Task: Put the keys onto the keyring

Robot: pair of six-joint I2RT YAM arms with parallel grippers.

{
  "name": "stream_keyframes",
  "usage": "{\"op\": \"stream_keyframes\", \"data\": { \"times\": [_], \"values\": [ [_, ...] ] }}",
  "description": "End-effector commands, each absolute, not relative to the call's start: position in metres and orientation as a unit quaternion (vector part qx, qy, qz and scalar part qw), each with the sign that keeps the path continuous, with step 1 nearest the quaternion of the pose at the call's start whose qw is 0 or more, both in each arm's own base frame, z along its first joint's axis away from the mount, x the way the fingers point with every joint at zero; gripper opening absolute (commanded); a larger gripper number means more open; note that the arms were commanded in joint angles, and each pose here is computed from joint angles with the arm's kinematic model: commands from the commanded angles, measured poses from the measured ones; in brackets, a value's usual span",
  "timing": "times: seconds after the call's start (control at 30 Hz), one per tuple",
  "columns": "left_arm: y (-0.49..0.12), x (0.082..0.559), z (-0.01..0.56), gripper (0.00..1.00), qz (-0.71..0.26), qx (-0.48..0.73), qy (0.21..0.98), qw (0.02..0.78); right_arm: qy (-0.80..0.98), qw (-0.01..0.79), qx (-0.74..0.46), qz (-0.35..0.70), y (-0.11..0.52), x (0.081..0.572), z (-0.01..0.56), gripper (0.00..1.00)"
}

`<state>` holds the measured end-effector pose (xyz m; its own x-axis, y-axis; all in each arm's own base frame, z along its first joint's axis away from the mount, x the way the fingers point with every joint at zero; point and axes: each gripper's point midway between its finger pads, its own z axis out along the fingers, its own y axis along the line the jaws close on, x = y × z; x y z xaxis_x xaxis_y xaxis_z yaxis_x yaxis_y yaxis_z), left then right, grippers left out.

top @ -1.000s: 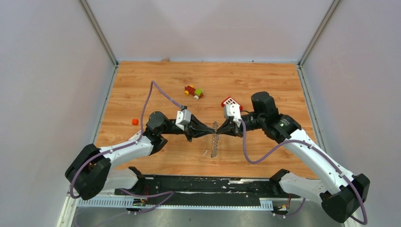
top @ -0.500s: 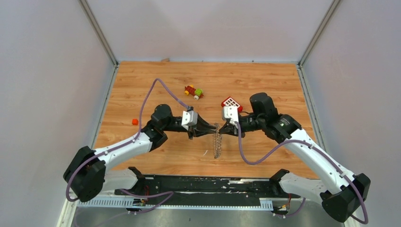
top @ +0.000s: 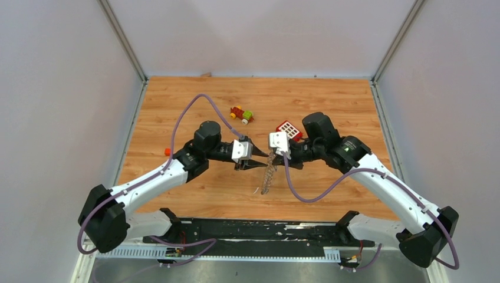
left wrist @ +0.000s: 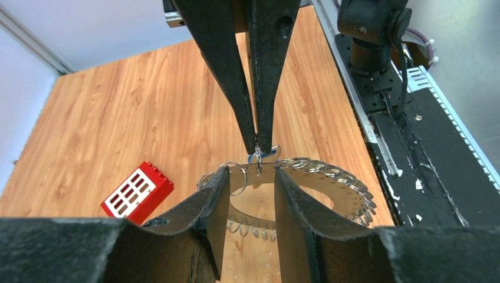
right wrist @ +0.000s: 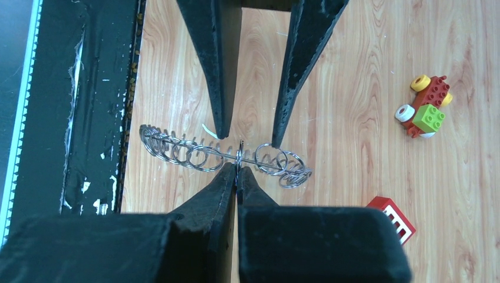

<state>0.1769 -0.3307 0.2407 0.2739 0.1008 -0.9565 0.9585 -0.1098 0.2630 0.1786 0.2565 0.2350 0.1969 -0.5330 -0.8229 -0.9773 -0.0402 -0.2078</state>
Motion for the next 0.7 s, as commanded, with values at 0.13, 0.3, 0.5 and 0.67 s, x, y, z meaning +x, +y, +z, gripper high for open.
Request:
{"op": "stream_keyframes", "data": {
  "times": [0.13,0.3,0.5,0.67],
  "values": [
    [-0.3425,0.1708,0.2430,0.40,-0.444,0.613,0.413,0.506,0.555,0.414,-0.668,0.274,0.2627,0.1824,0.2501,0.00],
    [-0.3436,0.1696,0.2415,0.36,-0.449,0.607,0.415,0.508,0.555,0.413,-0.667,0.276,0.2633,0.1815,0.2475,0.00],
    [-0.3448,0.1681,0.2396,0.28,-0.453,0.606,0.417,0.504,0.555,0.414,-0.666,0.278,0.2636,0.1815,0.2467,0.00],
    [-0.3468,0.1662,0.2370,0.22,-0.458,0.605,0.419,0.498,0.556,0.413,-0.665,0.278,0.2640,0.1820,0.2458,0.00]
  ]
}}
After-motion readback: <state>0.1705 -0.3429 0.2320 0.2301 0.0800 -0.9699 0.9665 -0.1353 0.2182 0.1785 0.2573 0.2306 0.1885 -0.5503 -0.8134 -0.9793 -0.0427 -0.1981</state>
